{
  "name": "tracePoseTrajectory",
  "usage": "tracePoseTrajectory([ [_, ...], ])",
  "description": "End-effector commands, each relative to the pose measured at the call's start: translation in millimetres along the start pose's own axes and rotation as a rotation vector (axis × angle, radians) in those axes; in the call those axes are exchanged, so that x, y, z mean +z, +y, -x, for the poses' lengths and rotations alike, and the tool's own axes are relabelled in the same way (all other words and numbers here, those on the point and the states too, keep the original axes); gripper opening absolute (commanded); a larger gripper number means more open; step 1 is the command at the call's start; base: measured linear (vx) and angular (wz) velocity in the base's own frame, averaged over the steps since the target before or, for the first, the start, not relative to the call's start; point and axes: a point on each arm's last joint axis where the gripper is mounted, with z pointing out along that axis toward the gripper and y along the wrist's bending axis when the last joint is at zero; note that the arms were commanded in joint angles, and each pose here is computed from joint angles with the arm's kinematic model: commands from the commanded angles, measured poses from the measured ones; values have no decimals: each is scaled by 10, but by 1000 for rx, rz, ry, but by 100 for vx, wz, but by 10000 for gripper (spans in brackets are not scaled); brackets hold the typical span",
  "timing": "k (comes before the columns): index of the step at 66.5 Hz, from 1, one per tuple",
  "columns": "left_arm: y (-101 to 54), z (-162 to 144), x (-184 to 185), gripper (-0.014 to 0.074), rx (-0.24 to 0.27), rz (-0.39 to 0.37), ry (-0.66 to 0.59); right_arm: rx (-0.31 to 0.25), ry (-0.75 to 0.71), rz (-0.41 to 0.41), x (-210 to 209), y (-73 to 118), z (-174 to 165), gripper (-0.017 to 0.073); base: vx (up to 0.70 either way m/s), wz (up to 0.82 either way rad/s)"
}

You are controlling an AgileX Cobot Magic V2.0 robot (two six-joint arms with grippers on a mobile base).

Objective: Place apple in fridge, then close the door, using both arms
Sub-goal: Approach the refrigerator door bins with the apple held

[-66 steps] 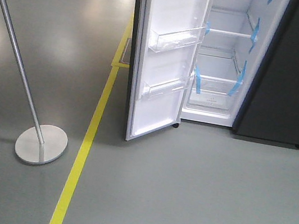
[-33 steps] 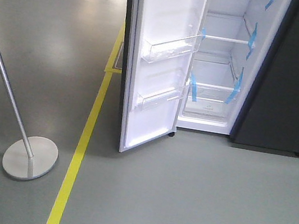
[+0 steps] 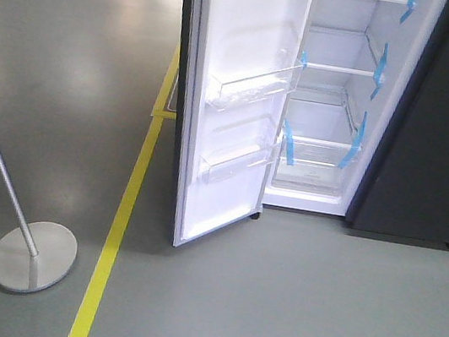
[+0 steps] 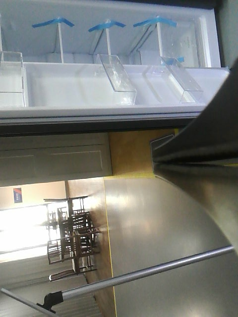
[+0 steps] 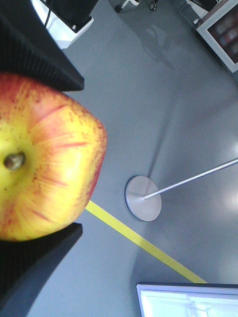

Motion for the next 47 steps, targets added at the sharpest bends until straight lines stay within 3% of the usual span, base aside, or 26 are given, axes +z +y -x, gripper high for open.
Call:
tracePoseTrajectory([
  [1,-11,128,-22,-6,-15,-15,-100,11,-73,20,-28,39,110,150,14,2],
  [47,-11,128,-22,-6,-15,-15,-100,11,-73,20,-28,39,110,150,13,0],
])
